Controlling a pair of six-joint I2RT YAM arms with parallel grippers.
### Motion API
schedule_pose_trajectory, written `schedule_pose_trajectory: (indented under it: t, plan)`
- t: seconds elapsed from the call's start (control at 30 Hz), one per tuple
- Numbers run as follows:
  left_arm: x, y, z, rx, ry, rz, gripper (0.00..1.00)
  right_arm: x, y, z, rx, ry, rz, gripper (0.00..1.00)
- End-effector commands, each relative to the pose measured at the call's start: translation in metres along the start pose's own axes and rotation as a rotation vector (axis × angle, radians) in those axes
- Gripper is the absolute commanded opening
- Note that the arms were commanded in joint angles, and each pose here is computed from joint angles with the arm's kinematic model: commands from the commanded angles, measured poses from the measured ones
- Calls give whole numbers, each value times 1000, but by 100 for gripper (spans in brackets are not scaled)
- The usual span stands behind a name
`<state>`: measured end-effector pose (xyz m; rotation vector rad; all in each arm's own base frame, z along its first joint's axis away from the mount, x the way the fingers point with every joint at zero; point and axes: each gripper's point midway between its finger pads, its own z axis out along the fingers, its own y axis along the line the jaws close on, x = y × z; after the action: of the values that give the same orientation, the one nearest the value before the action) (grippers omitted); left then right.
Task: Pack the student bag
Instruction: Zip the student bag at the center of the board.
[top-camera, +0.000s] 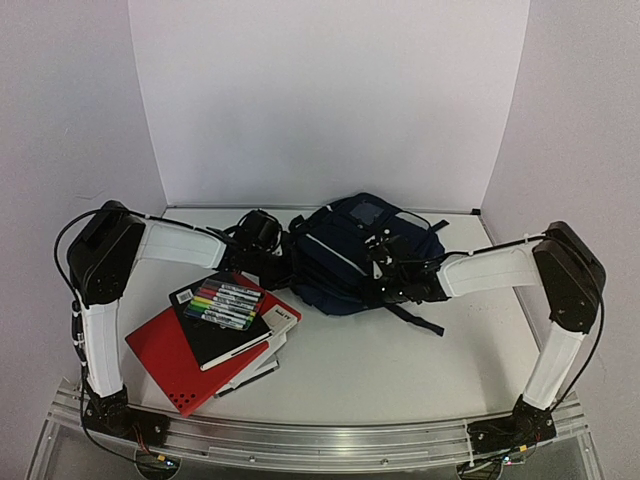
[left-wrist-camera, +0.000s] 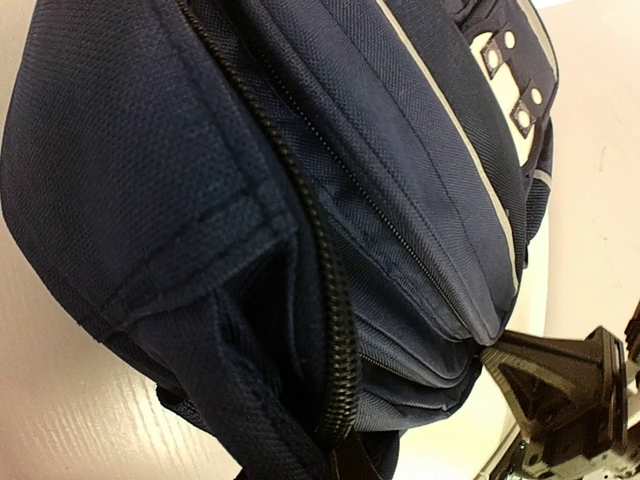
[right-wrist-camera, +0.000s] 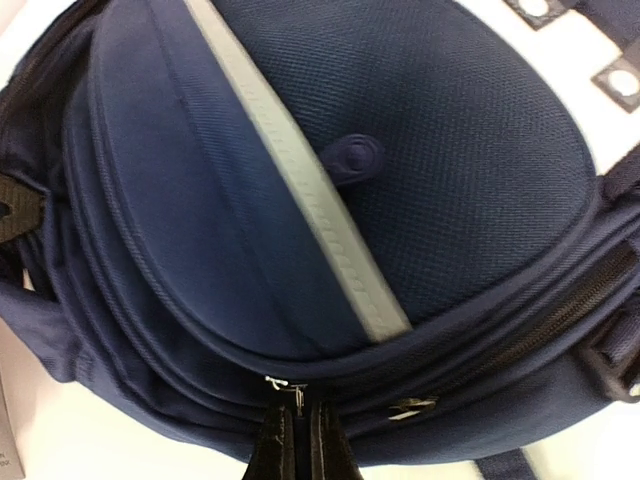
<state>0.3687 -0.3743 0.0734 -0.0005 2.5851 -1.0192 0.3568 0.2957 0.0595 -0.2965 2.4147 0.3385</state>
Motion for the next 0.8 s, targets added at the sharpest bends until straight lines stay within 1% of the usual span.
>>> schedule_pose_trajectory:
  t: [0.0,0.1,0.2,0.23,0.27,0.37,0.4,0.47,0.63,0.77]
  plan:
    - [-33,-20,-39,34,-67,79,0,-35,-39,-10,60,-43,73,0]
    - [-44,-11,-47,16,-83,86,0,-36,-57,0,58,-18,105,0]
    - [-55,-1,-54,13,-95,79,0,-41,-63,6,48,-12,115,0]
    - [-57,2,-55,18,-94,78,0,-44,-61,6,36,-14,112,5]
    - [-59,3,-55,25,-90,81,0,-48,-58,4,19,-20,108,13]
    - [-59,-1,-53,59,-69,106,0,-68,-53,-10,-3,-70,106,49]
    - [-59,-5,-53,76,-61,117,0,-77,-54,-16,1,-94,110,59]
    - [-61,-13,-52,106,-55,135,2,-92,-65,-24,35,-137,132,70]
    - [-75,-20,-56,97,-88,173,5,-125,-114,-27,123,-195,219,86]
    - [-90,-13,-61,53,-105,151,4,-147,-155,-16,166,-206,258,93]
